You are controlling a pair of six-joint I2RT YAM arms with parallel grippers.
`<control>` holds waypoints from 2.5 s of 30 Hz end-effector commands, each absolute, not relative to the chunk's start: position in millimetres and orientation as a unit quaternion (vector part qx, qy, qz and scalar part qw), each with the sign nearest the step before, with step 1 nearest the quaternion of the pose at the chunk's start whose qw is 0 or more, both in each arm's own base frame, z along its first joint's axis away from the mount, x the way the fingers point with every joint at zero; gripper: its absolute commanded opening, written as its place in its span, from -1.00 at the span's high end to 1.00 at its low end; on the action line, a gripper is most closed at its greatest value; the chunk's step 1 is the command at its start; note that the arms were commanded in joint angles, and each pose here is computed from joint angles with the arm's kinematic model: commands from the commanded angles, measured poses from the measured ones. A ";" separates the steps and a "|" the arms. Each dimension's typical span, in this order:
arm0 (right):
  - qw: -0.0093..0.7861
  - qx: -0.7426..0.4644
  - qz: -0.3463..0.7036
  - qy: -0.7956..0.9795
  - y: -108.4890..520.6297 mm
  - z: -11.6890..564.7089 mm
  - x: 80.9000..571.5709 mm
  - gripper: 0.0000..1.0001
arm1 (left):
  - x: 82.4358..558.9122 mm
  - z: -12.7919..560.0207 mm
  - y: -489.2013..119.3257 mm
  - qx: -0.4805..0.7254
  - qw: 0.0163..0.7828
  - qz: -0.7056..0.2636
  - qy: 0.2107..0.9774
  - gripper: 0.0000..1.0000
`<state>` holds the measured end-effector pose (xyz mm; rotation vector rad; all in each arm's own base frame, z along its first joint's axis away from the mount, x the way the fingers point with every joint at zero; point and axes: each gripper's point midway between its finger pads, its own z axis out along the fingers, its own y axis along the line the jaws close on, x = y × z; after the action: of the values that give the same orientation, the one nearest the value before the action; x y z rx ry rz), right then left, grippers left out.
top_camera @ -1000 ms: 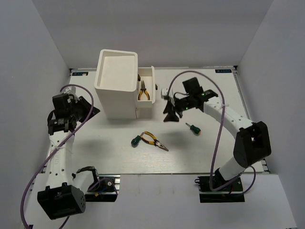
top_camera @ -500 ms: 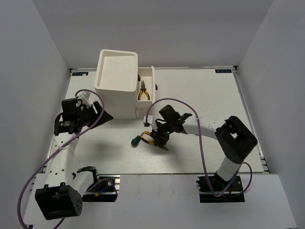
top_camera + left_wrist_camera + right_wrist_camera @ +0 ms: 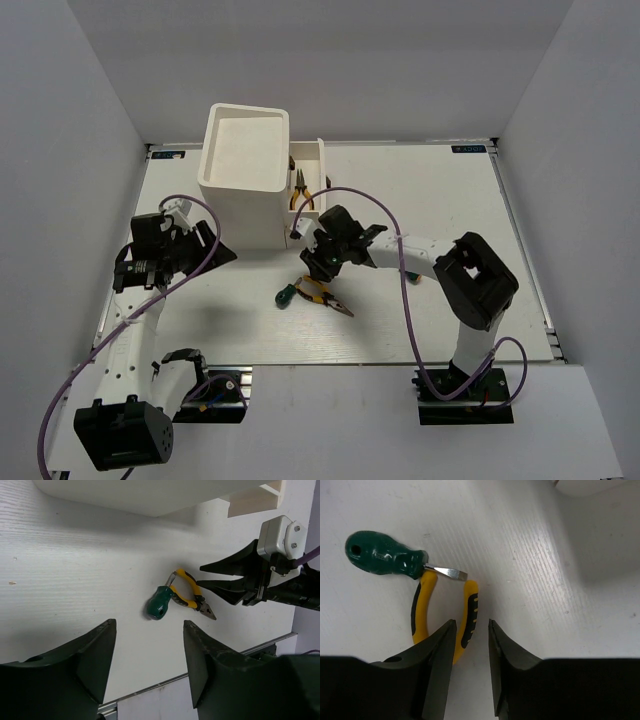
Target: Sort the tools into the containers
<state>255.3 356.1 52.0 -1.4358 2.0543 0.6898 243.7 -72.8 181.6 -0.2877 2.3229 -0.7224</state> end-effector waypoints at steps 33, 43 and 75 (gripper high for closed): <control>0.280 -0.540 0.312 0.730 322.7 128.8 210.6 1.00 | 240.5 151.2 -81.1 -0.018 0.287 -0.215 0.933 0.05; 0.519 -0.415 0.191 0.722 299.2 268.2 329.0 1.00 | 257.5 178.4 -108.6 0.047 0.314 -0.231 0.920 0.29; 0.381 -0.009 0.489 0.784 397.3 268.6 510.5 0.82 | 328.3 337.3 -161.0 0.138 0.476 -0.209 0.843 0.01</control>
<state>514.5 382.8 234.2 -0.0068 2.1087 1.1152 327.9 -161.7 329.5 0.3376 2.0729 -0.5318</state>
